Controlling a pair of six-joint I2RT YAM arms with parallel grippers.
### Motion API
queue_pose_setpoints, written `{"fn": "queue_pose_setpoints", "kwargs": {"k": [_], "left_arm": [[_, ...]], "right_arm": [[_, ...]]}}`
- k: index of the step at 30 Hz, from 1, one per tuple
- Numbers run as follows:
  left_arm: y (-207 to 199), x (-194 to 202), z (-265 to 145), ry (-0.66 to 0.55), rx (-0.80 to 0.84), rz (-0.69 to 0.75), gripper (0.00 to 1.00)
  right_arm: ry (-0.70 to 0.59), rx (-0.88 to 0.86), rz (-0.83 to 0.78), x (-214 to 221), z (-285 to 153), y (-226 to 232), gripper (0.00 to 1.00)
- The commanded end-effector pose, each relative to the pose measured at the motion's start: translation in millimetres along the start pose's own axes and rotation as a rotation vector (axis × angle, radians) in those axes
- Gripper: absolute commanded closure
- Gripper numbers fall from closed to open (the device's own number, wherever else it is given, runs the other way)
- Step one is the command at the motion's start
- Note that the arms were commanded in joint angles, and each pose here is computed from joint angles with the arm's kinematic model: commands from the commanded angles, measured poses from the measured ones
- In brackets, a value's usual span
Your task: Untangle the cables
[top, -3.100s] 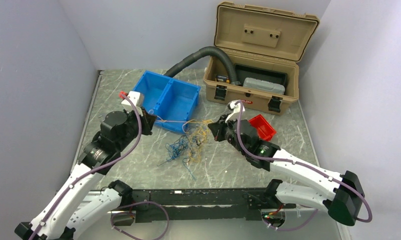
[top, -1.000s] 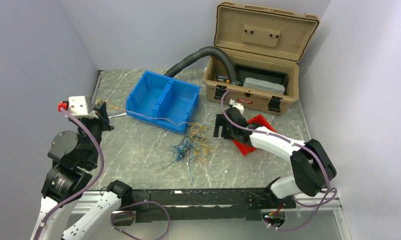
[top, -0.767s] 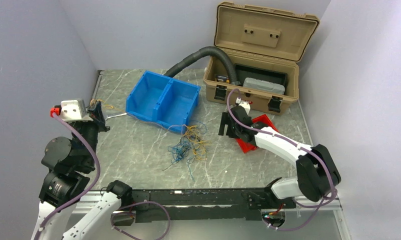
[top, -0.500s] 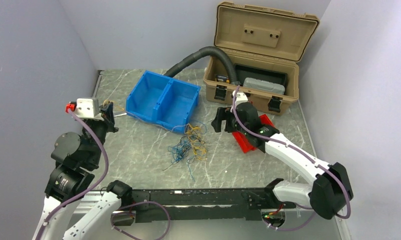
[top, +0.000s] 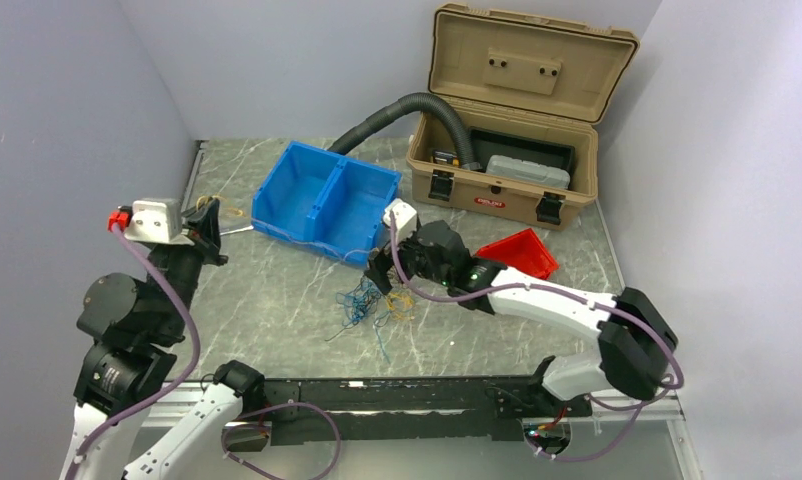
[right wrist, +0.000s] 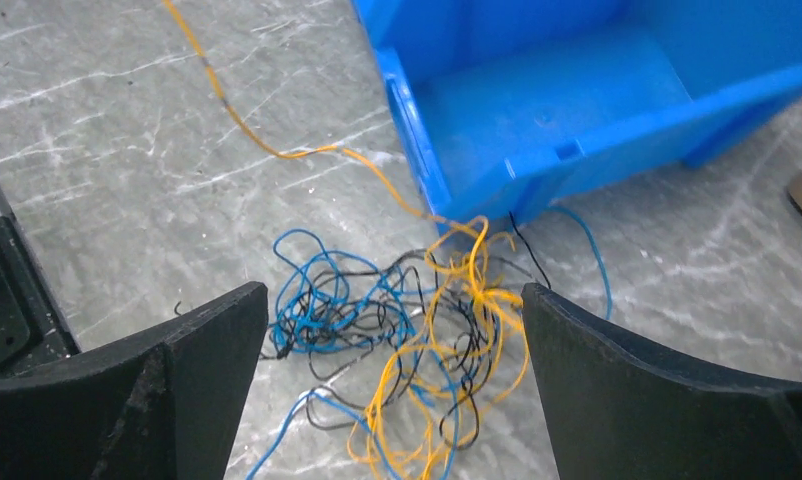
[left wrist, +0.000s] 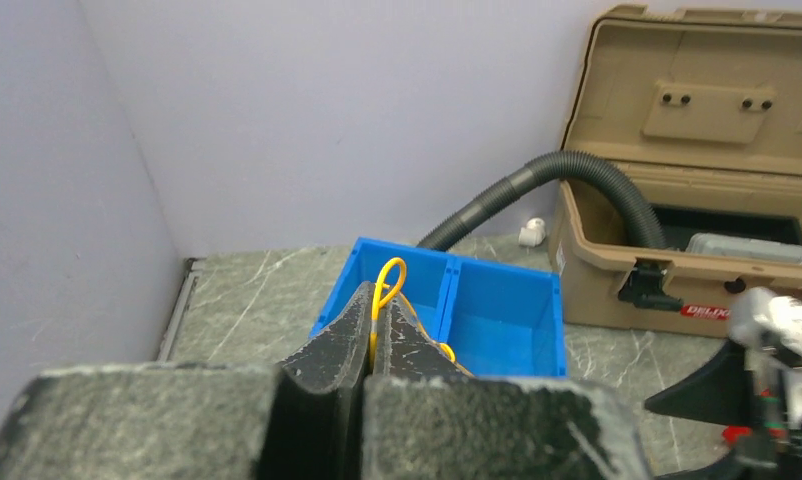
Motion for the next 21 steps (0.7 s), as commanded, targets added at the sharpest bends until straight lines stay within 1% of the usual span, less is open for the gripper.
{"fn": "queue_pose_setpoints", "kwargs": {"k": [1,3,7,11,12,13,15,18,19,21], "left_arm": [[5.2,-30.2,-4.2,-0.074,0.009,-0.003,1.0],[6.7,-33.6,-6.1,-0.079,0.008,-0.002,1.0],[10.6,-39.8,-10.5,-0.094,0.001,-0.002,1.0],[12.0,-43.9,-12.7,-0.1,0.001,-0.004,1.0],[11.9,-44.7,-12.4,-0.102,0.002,-0.005,1.0],[12.0,-45.2,-12.3,-0.102,0.002,-0.004,1.0],[13.8,-47.2,-13.1,-0.105,-0.005,-0.006,1.0],[18.8,-48.6,-15.0,-0.105,-0.029,-0.009,1.0],[20.7,-48.1,-15.9,-0.104,-0.04,-0.013,1.0],[23.3,-43.6,-15.4,-0.092,-0.063,-0.023,1.0]], "right_arm": [[-0.017,-0.172,-0.108,-33.5,24.9,31.9,0.0],[-0.004,-0.228,-0.119,-34.0,34.1,41.9,0.0],[-0.033,-0.259,-0.125,-34.6,45.2,47.7,0.0],[-0.03,-0.302,-0.168,-28.7,54.5,54.9,0.0],[-0.027,-0.302,-0.181,-26.6,58.0,55.1,0.01],[-0.02,-0.302,-0.193,-24.2,61.3,55.6,0.04],[0.007,-0.278,-0.207,-18.3,69.6,52.6,0.16],[0.016,-0.229,-0.203,-13.3,72.9,43.0,0.31],[-0.011,-0.224,-0.198,-16.7,71.0,42.6,0.4],[-0.059,-0.231,-0.19,-25.0,62.6,45.2,0.66]]}}
Point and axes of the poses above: each gripper's point midway between its finger pads, its own z axis out along the fingers, its own y axis along the line the jaws close on, x = y × z, the point moved 1 cm from there along -z, back along the fingers, and after that the axes turned 12 degrees about z, right-handed, at the moved point
